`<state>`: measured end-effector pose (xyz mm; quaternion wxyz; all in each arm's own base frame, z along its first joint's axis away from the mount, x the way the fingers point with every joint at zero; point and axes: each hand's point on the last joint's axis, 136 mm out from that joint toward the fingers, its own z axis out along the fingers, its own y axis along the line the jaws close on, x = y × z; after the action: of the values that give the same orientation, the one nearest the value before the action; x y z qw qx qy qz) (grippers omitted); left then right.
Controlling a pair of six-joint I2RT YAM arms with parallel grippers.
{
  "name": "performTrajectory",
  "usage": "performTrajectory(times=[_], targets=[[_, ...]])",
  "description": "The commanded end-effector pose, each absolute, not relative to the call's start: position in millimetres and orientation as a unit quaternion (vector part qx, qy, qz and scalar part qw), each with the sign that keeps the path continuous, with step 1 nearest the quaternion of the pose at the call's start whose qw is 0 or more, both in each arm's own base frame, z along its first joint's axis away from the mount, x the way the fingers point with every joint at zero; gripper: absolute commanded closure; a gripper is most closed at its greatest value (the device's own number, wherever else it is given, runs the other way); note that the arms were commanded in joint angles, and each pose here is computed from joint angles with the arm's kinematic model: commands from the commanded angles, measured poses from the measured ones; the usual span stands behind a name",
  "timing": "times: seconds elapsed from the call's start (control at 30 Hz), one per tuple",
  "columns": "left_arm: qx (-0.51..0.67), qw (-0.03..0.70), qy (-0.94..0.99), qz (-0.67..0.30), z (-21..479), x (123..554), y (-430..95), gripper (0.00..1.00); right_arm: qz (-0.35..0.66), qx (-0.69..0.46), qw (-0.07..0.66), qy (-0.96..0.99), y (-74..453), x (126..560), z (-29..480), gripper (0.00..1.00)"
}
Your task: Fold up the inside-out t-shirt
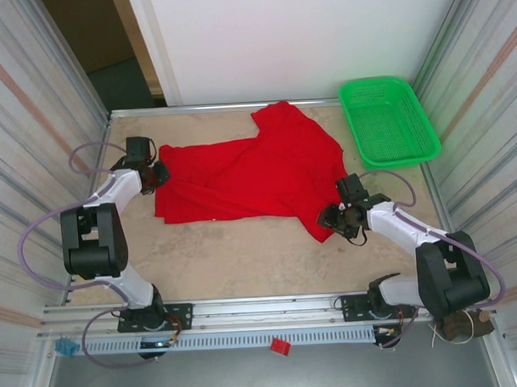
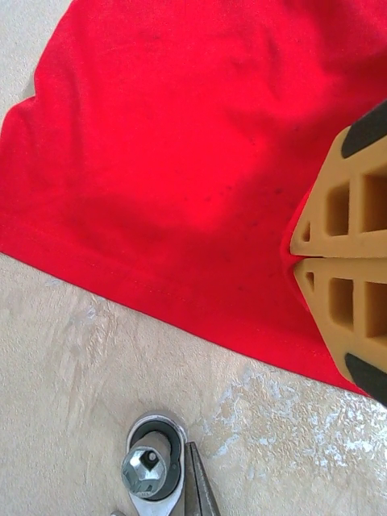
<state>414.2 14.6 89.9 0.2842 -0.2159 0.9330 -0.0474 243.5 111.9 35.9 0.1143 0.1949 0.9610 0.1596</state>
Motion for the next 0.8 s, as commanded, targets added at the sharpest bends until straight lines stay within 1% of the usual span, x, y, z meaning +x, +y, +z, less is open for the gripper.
performTrajectory(times=[0.0, 0.07, 0.17, 0.2, 0.27, 0.3, 0.33, 0.6, 0.77], targets=[[-0.21, 0.3, 0.929, -0.047, 101.4, 413.7, 17.1, 1.0, 0.173, 0.204, 0.117, 0.957, 119.9, 252.3, 34.1, 0.5], [-0.21, 0.302, 0.929, -0.048, 102.1, 413.9, 17.2, 1.0, 0.173, 0.202, 0.117, 0.957, 121.4, 255.8, 32.9, 0.54], [-0.212, 0.302, 0.928, -0.048, 101.4, 413.3, 17.1, 1.0, 0.171, 0.2, 0.111, 0.958, 123.1, 258.5, 29.2, 0.56], [-0.213, 0.302, 0.928, -0.049, 101.5, 413.2, 17.4, 1.0, 0.173, 0.198, 0.11, 0.959, 124.2, 259.4, 29.0, 0.6], [-0.212, 0.304, 0.928, -0.049, 102.4, 413.5, 17.0, 1.0, 0.174, 0.196, 0.111, 0.959, 124.4, 260.9, 30.6, 0.9], [-0.212, 0.304, 0.927, -0.049, 102.7, 413.4, 17.2, 1.0, 0.171, 0.196, 0.113, 0.959, 123.3, 260.8, 32.2, 0.99], [-0.212, 0.305, 0.927, -0.049, 103.5, 413.2, 17.1, 1.0, 0.169, 0.195, 0.118, 0.959, 121.5, 261.6, 36.2, 1.0], [-0.204, 0.318, 0.924, -0.048, 118.6, 417.2, 18.3, 1.0, 0.145, 0.185, 0.18, 0.955, 96.6, 272.6, 94.1, 1.0], [-0.2, 0.326, 0.923, -0.043, 128.9, 421.9, 20.8, 1.0, 0.136, 0.199, 0.205, 0.949, 73.7, 298.2, 115.8, 1.0]])
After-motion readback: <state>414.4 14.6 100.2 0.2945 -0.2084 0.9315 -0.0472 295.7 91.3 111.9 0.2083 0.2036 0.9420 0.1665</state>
